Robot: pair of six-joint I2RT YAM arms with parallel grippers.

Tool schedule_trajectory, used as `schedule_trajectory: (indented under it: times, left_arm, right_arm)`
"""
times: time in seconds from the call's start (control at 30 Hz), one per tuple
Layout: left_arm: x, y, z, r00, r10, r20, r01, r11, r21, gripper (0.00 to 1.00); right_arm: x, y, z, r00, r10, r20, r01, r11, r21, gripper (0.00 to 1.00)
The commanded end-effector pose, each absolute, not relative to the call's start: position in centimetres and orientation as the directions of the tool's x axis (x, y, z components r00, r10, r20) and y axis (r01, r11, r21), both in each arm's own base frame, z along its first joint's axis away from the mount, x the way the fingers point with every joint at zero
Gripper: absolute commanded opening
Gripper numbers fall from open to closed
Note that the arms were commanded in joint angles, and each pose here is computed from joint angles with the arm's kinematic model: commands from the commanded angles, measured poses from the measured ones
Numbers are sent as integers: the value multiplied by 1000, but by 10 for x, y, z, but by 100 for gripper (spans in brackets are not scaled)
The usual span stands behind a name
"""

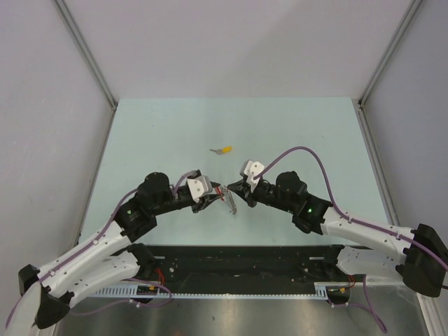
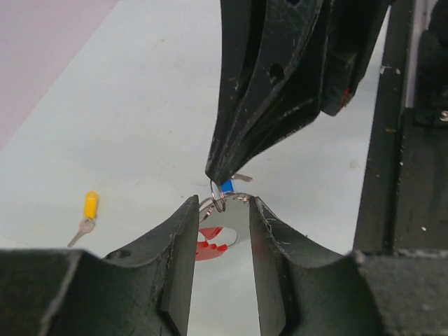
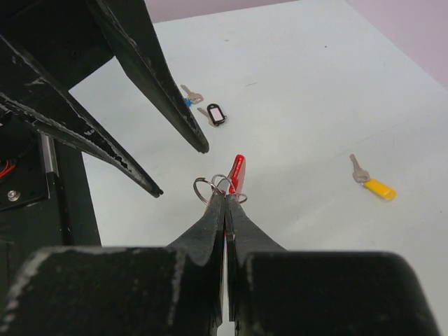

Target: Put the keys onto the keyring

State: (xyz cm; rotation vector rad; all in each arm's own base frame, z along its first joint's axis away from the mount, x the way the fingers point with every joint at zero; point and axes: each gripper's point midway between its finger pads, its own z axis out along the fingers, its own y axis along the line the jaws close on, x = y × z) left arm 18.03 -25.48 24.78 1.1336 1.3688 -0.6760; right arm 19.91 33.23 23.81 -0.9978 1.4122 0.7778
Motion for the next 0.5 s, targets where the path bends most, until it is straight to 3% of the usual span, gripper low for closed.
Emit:
schedule_trajectory:
  times: [0.0, 0.2, 0.47]
  left_arm:
    - [167, -259, 253, 187, 231, -955, 942, 234, 241, 40]
    - [171, -263, 248, 142, 237, -961, 953, 229, 198, 41]
    - [183, -260, 252, 100, 209, -973, 931, 324, 166, 37]
  right_arm:
    - [197, 333, 285, 165, -56, -985, -893, 416, -173, 0]
    - [194, 332, 288, 198, -71, -978, -881, 423, -209, 0]
    - [194, 333, 287, 214, -86, -973, -861, 454, -230, 0]
